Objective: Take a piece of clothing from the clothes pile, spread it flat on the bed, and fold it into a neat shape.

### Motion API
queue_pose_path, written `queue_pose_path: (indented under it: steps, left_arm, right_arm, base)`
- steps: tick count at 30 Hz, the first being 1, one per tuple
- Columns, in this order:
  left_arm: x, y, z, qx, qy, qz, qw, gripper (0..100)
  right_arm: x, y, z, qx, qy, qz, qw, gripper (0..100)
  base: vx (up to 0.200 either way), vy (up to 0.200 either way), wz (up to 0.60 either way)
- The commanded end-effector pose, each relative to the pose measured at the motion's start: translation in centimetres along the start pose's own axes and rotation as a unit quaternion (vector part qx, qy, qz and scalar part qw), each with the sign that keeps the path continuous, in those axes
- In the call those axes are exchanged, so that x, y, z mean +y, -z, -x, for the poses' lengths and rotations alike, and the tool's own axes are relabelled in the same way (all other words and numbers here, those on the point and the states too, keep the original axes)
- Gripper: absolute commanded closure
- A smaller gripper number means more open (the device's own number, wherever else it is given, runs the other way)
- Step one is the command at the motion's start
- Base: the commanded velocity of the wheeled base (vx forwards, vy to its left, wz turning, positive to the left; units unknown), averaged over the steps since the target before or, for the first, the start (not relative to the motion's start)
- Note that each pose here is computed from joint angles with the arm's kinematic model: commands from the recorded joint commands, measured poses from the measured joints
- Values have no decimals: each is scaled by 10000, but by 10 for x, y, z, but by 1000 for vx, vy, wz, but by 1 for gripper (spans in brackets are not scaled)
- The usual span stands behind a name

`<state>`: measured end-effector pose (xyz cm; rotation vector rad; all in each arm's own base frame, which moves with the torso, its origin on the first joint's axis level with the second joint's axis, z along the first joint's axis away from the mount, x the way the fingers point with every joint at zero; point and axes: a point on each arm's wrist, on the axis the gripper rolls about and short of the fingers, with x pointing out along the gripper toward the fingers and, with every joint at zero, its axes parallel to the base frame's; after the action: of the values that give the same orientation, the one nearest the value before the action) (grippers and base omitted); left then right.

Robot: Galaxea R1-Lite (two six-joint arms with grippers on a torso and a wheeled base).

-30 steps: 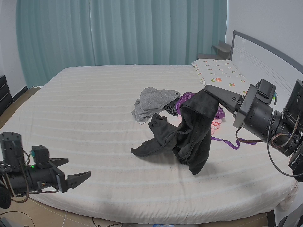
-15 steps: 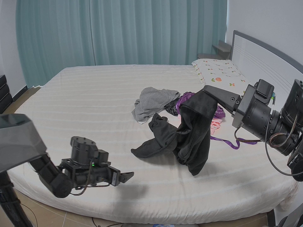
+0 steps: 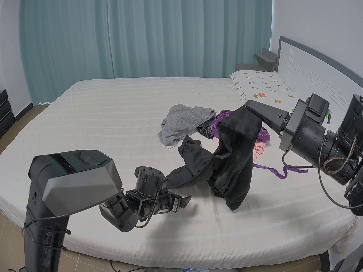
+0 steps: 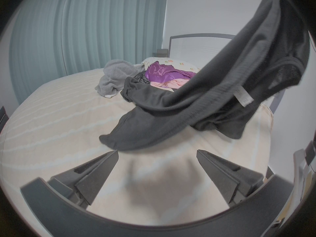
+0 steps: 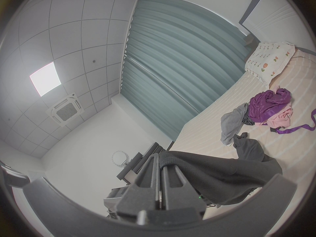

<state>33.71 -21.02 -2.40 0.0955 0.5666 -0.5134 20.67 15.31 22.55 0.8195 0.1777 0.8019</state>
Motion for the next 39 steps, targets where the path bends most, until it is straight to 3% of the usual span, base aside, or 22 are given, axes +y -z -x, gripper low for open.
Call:
queue_pose_path:
  steps: [1,4,5,14,19,23,24,28,31,32,33,36,39]
  left_arm:
    - [-2,8,-30,-158,-108,83,9998,0]
    - [-2,8,-33,-197,-104,153,9996,0]
    - [-2,7,-34,-212,-93,207,9995,100]
    - [4,2,-30,-480,-144,747,9960,100]
    - [29,-25,-2,-873,-646,1033,9887,100]
    - [50,-63,32,-1497,-1104,1551,9702,100]
    - [50,-65,34,-1516,-1114,1571,9695,100]
    - [56,-113,99,-2273,-1274,2085,9426,100]
    - [56,-133,125,-2652,-1217,2403,9258,100]
    - [62,-145,142,-2847,-1343,2535,9147,100]
    - [62,-145,142,-2847,-1343,2535,9147,100]
    - [68,-167,170,-3243,-1481,2618,8969,100]
    - [65,-166,182,-3293,-1454,2629,8951,100]
  right_arm:
    - [-2,-1,1,-24,27,6,10000,100]
    - [-1,-2,1,-34,27,8,10000,100]
    - [-2,-2,1,-29,43,-1,10000,100]
    - [-19,-7,0,-81,313,-28,9995,100]
    - [-43,-15,-2,-175,673,-16,9976,100]
    - [-69,-21,-11,-255,1048,4,9942,100]
    - [-70,-21,-12,-261,1053,5,9941,100]
    - [-92,-38,-28,-597,1330,137,9892,100]
    - [-96,-52,-36,-906,1393,230,9858,100]
    - [-92,-64,-42,-1207,1363,314,9828,100]
    - [-92,-64,-42,-1207,1363,314,9828,100]
    - [-78,-82,-48,-1652,1215,764,9758,100]
    - [-82,-72,-46,-1512,1338,1171,9724,100]
  base:
    - [0,0,0]
    - [0,0,0]
    - [0,0,0]
    - [0,0,0]
    - [0,0,0]
    - [0,0,0]
    - [0,0,0]
    - [0,0,0]
    - [0,0,0]
    - [0,0,0]
    - [0,0,0]
    - [0,0,0]
    - [0,0,0]
